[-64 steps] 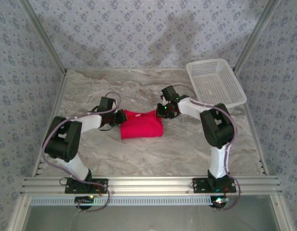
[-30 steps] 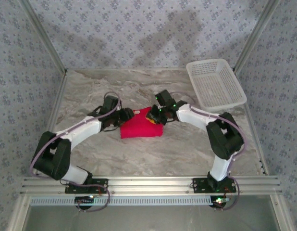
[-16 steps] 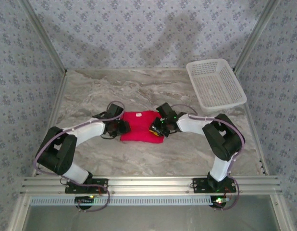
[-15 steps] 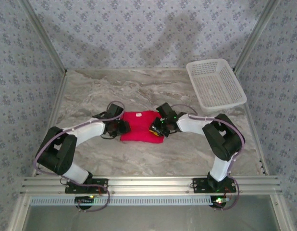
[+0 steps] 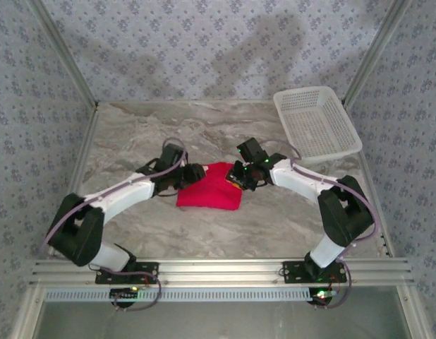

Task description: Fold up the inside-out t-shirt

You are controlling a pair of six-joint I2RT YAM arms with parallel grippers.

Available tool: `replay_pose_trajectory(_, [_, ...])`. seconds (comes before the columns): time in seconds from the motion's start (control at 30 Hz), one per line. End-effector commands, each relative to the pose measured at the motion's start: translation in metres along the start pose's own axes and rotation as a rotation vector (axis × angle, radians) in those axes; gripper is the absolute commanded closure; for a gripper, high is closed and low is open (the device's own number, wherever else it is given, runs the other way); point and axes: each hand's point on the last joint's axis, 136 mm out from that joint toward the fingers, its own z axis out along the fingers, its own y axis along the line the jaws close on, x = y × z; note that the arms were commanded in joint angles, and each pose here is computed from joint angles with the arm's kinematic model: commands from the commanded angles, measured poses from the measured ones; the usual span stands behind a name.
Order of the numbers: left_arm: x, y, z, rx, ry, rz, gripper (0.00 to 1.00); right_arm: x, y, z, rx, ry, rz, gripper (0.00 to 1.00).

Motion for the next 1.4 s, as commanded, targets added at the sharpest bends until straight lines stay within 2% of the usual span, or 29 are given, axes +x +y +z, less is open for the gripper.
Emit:
replay_pose_trajectory(0.0, [0.035,0.012,0.023,0.004,0.109,-0.056,0.52,0.024,-0.007,0.023,0.027,0.079,0.018,0.72])
replay_pose_trajectory(0.17, [0.077,0.099,0.032,-0.280,0.218,0.019,0.51,0.053,-0.060,0.067,0.125,0.165,0.121,0.71])
replay_pose_trajectory(0.27, [0.084,0.121,0.035,-0.358,0.256,0.039,0.51,0.057,-0.077,0.084,0.142,0.188,0.175,0.71])
replay_pose_trajectory(0.33, [0.075,0.125,0.039,-0.372,0.249,0.032,0.51,0.053,-0.076,0.088,0.146,0.182,0.181,0.72])
replay_pose_trajectory(0.53, [0.011,0.119,0.059,-0.326,0.185,-0.023,0.49,0.017,-0.059,0.097,0.187,0.107,0.134,0.72])
replay_pose_trajectory(0.77, [-0.107,0.120,0.087,-0.296,0.118,-0.060,0.46,-0.078,-0.001,0.127,0.125,-0.036,0.041,0.71])
replay_pose_trajectory(0.97, [-0.196,0.134,0.107,-0.262,0.073,-0.108,0.44,-0.150,0.032,0.166,0.106,-0.090,0.024,0.71])
replay_pose_trajectory(1.13, [-0.223,0.117,0.099,-0.229,0.027,-0.054,0.41,-0.177,0.048,0.167,0.033,-0.110,0.034,0.70])
replay_pose_trajectory(1.3, [-0.240,0.093,0.069,-0.214,-0.034,-0.005,0.38,-0.190,0.076,0.132,-0.028,-0.153,-0.040,0.66])
replay_pose_trajectory(1.33, [-0.243,0.087,0.060,-0.212,-0.052,0.009,0.37,-0.192,0.083,0.122,-0.042,-0.164,-0.063,0.65])
replay_pose_trajectory(1.37, [-0.250,0.077,0.047,-0.209,-0.083,0.033,0.28,-0.195,0.092,0.107,-0.051,-0.185,-0.101,0.63])
